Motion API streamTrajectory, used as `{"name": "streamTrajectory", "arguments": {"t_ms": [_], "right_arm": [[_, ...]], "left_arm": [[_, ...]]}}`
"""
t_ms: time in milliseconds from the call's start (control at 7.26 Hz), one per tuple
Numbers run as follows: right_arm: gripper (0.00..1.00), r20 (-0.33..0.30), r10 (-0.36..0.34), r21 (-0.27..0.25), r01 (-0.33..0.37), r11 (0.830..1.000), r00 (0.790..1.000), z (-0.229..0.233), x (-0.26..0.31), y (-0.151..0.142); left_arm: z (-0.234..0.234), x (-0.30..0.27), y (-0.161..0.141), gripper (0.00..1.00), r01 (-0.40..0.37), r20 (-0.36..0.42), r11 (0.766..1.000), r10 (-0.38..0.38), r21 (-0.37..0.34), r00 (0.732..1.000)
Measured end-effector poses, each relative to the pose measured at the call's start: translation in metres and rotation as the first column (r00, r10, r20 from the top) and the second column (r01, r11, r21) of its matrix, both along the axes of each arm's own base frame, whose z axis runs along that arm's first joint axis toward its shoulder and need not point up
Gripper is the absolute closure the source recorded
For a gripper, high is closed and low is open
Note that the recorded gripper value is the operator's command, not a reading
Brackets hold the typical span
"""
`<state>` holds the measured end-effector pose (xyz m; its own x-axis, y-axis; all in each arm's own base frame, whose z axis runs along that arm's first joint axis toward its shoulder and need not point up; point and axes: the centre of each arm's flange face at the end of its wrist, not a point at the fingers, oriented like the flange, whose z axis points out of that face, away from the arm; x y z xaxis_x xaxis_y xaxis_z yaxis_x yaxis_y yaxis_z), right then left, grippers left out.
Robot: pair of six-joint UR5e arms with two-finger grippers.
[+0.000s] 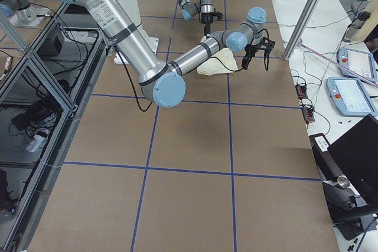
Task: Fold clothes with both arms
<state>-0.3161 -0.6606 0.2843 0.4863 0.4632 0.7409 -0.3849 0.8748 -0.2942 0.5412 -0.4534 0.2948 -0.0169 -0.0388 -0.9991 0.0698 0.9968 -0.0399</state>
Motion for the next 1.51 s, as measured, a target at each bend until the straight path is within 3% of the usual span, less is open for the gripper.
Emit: {"name": "streamTrajectory", "arguments": {"t_ms": [551, 1101, 1514], "right_arm": [[0.00, -0.003, -0.001, -0.002, 0.001, 1.000, 1.000, 0.004, 0.000, 0.000], [0.00, -0.010, -0.014, 0.015, 0.015, 1.000, 1.000, 0.007, 0.001, 0.000], [0.00, -0.007, -0.025, 0.042, 0.025, 0.999, 1.000, -0.003, -0.007, 0.009]], "left_arm": [[0.026, 0.010, 0.062, 0.00, -0.122, -0.075, 0.992, 0.125, 0.034, 0.989], [0.005, -0.024, 0.106, 0.00, -0.191, -0.159, 0.981, 0.186, -0.016, 0.970], [0.040, -0.110, 0.063, 0.00, -0.155, -0.109, 0.988, 0.152, -0.022, 0.982]]}}
